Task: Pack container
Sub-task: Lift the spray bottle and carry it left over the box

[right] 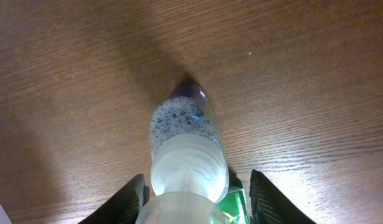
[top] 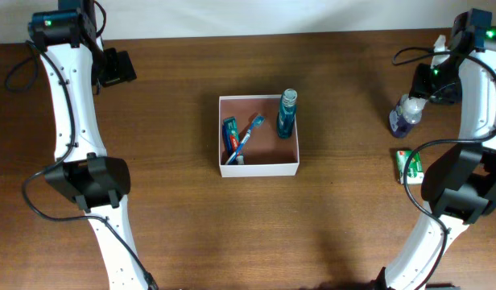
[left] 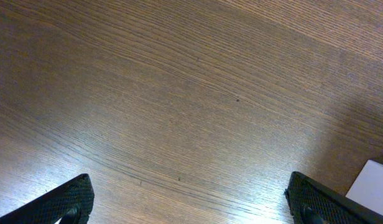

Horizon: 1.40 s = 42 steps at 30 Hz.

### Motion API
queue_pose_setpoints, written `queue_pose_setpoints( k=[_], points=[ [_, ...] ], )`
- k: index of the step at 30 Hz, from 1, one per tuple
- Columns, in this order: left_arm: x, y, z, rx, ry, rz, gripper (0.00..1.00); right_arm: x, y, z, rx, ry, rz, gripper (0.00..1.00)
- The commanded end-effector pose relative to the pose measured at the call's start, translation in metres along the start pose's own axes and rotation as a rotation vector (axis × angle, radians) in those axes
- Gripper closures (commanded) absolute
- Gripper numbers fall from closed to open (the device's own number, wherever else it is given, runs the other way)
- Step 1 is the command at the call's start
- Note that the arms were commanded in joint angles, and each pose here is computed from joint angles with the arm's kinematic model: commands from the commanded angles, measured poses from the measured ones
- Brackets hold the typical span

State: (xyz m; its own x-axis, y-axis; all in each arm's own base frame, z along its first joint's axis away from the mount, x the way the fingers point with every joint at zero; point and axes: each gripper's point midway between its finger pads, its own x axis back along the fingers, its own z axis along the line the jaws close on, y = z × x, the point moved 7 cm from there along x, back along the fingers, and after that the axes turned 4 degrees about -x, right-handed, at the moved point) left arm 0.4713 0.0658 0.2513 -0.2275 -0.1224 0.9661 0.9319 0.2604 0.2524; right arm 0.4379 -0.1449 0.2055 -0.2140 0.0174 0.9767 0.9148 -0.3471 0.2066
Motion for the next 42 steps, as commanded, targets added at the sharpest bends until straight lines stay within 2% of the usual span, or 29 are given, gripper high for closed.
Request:
queue_pose_setpoints(
  k=[1,7,12,20,30,42],
  points=[
    [0.022,0.001,0.004,-0.005,0.0,-0.056,0.01,0.002,0.004,0.002,0.041,-0.003,-0.017,0.55],
    [0.022,0.001,0.004,-0.005,0.0,-0.056,0.01,0.002,0.005,0.002,0.041,-0.003,-0.021,0.62],
    [0.022,0.001,0.004,-0.005,0.0,-0.056,0.01,0.002,0.005,0.002,0.042,0.001,-0.023,0.64],
    [0.022,0.001,0.004,-0.005,0.0,-0.056,0.01,0.007,0.006,0.004,0.042,0.01,-0.028,0.76],
    [0.022,0.001,0.004,-0.005,0.0,-0.056,0.01,0.043,0.015,0.016,0.053,0.079,-0.101,0.83],
    [0.022,0.001,0.004,-0.005,0.0,-0.055,0.01,0.094,-0.006,0.091,0.214,0.125,-0.118,0.82]
  ],
)
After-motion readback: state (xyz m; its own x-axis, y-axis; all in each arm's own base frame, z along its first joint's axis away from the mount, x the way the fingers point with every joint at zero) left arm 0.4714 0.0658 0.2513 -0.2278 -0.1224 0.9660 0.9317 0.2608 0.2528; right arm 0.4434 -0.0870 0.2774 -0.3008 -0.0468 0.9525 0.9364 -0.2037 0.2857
